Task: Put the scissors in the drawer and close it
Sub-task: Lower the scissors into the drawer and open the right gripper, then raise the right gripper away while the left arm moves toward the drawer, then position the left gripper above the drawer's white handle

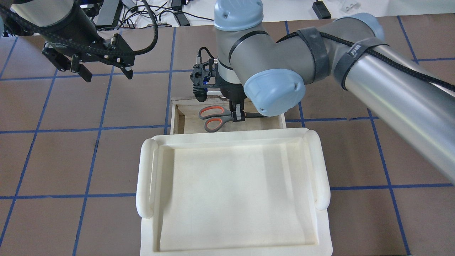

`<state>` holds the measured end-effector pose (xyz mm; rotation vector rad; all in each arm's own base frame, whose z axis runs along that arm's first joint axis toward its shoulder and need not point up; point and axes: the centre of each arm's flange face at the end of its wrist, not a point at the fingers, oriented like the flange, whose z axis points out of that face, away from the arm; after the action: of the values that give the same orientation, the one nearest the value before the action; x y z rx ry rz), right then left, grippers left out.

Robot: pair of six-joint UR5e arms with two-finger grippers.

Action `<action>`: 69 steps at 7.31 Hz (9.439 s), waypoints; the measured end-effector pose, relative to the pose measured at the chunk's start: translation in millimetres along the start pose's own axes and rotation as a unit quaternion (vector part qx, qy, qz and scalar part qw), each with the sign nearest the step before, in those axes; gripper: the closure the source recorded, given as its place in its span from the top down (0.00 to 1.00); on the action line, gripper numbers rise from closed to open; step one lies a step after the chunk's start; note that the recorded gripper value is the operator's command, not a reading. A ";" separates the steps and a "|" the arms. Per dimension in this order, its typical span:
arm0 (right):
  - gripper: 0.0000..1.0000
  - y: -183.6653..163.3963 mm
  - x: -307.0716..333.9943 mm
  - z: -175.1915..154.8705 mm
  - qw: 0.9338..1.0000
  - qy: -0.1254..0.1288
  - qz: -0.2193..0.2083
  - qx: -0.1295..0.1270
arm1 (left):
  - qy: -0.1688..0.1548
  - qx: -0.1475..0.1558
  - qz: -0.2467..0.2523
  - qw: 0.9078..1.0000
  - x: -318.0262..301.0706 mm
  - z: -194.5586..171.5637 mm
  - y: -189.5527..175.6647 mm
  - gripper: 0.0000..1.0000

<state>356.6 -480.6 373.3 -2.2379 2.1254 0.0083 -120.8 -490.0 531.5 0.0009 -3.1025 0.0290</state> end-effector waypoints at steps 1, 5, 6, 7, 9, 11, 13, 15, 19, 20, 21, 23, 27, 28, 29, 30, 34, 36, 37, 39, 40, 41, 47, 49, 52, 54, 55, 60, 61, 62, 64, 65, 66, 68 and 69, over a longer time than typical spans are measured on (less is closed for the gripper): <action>0.17 -3.2 -0.9 3.7 1.000 -0.005 0.003 0.001 | 0.000 0.000 0.000 1.000 0.0 0.0 0.0 1.00; 0.18 -9.5 -2.6 20.4 1.000 -0.027 0.003 -0.006 | -0.004 0.002 0.002 1.000 -1.2 -2.0 1.0 1.00; 0.20 -10.6 -3.0 22.3 1.000 -0.029 0.002 -0.007 | -0.004 0.004 0.000 1.000 -2.0 -3.2 0.8 1.00; 0.27 -11.3 -3.4 23.9 0.999 -0.031 0.001 -0.008 | -0.003 0.005 -0.003 1.000 -2.9 -4.4 0.5 1.00; 0.58 -11.7 -4.0 25.3 0.999 -0.033 0.001 -0.008 | -0.003 0.008 -0.004 1.000 -4.5 -6.9 -0.4 1.00; 1.00 -12.3 -4.1 26.7 0.999 -0.034 0.001 -0.007 | -0.005 0.010 -0.002 1.000 -6.4 -8.8 -2.1 1.00; 1.00 -13.0 -2.4 31.1 0.999 -0.037 -0.003 -0.008 | -0.006 0.007 -0.003 1.000 -9.0 -6.0 -5.1 1.00; 1.00 -13.3 -1.2 31.5 0.999 -0.036 -0.005 -0.007 | -0.007 0.007 -0.004 1.000 -9.4 -7.0 -3.7 1.00; 1.00 -4.6 3.2 1.9 1.000 0.011 0.019 -0.001 | -0.009 0.002 0.024 1.000 -11.8 -2.4 -1.2 1.00; 1.00 9.2 2.7 -19.1 0.999 0.030 0.044 -0.005 | -0.008 0.003 0.032 0.999 -12.3 -2.7 -1.4 1.00; 1.00 31.7 2.9 -41.8 0.996 0.046 0.070 -0.012 | -0.008 0.006 0.035 0.999 -12.4 -4.1 -1.6 1.00; 1.00 91.6 0.3 -87.4 0.990 0.064 0.126 -0.016 | -0.011 0.018 0.033 0.999 -12.6 -6.8 -4.4 1.00; 1.00 171.7 -19.3 -143.6 0.940 0.087 0.329 -0.004 | -0.008 0.014 0.015 1.000 -10.6 1.2 -13.4 1.00; 1.00 174.3 -23.0 -147.3 0.911 0.087 0.402 0.002 | -0.005 0.012 0.010 1.000 -9.4 3.5 -15.8 1.00; 1.00 174.9 -27.5 -151.2 0.883 0.088 0.460 0.008 | -0.001 0.013 0.006 1.000 -7.1 8.1 -21.6 1.00; 1.00 174.7 -33.1 -155.5 0.851 0.087 0.517 0.016 | 0.007 0.022 0.007 1.000 2.0 16.9 -33.6 1.00; 1.00 172.7 -42.5 -168.4 0.764 0.095 0.636 0.054 | 0.018 0.053 0.022 0.998 40.9 39.8 -90.3 1.00; 1.00 172.3 -40.1 -173.0 0.712 0.107 0.690 0.079 | 0.021 0.074 0.042 0.996 64.9 61.0 -118.5 1.00; 1.00 172.5 -39.4 -172.6 0.693 0.109 0.708 0.085 | 0.021 0.071 0.052 0.996 79.4 83.3 -130.7 1.00; 1.00 172.7 -40.0 -166.9 0.681 0.105 0.720 0.084 | 0.021 0.046 0.064 0.997 105.8 129.4 -149.6 1.00; 1.00 172.8 -40.1 -164.2 0.679 0.104 0.722 0.082 | 0.022 0.030 0.071 0.997 123.6 155.8 -158.8 1.00; 1.00 172.8 -40.1 -162.8 0.678 0.104 0.723 0.082 | 0.023 0.014 0.073 0.997 141.1 181.0 -165.2 1.00; 1.00 206.9 -27.4 -162.8 0.667 0.109 0.732 0.080 | 0.012 -0.068 0.063 0.996 168.7 257.8 -166.5 1.00; 1.00 213.6 -28.3 -164.2 0.664 0.109 0.736 0.078 | 0.012 -0.089 0.060 0.994 169.0 262.3 -161.9 1.00; 1.00 212.7 -38.2 -169.1 0.662 0.098 0.740 0.068 | 0.014 -0.103 0.060 0.993 171.0 264.5 -157.8 1.00; 1.00 210.0 -36.3 -170.0 0.663 0.081 0.741 0.073 | 0.013 -0.108 0.060 0.992 171.6 263.5 -155.3 1.00; 1.00 209.2 -35.8 -167.8 0.664 0.073 0.740 0.072 | 0.012 -0.112 0.059 0.992 171.0 262.9 -154.3 1.00; 1.00 209.7 -40.0 -166.2 0.671 0.071 0.735 0.065 | 0.009 -0.139 0.052 0.989 163.3 259.6 -148.4 1.00; 1.00 209.8 -40.1 -166.2 0.671 0.071 0.736 0.065 | 0.008 -0.143 0.051 0.988 161.8 259.0 -147.3 1.00; 1.00 209.7 -40.0 -166.3 0.671 0.071 0.736 0.066 | 0.008 -0.146 0.050 0.988 160.9 257.8 -146.3 1.00; 1.00 209.7 -40.1 -166.4 0.671 0.072 0.735 0.066 | 0.010 -0.146 0.049 0.988 160.0 251.6 -145.0 1.00; 1.00 209.9 -40.2 -166.6 0.671 0.073 0.735 0.066 | 0.014 -0.145 0.049 0.988 160.9 248.5 -144.2 1.00; 1.00 210.1 -40.1 -166.6 0.671 0.075 0.734 0.066 | 0.015 -0.146 0.049 0.988 161.9 247.8 -143.3 1.00; 1.00 210.2 -40.1 -166.4 0.683 0.077 0.724 0.065 | 0.015 -0.153 0.051 0.987 164.3 246.9 -139.1 1.00; 1.00 210.3 -40.1 -166.3 0.686 0.077 0.721 0.064 | 0.014 -0.157 0.051 0.986 164.9 246.6 -137.0 1.00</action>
<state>139.0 -458.6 533.4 0.0010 3.1107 -0.2443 -295.0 -631.7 294.0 -0.1665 -3.0387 -0.4530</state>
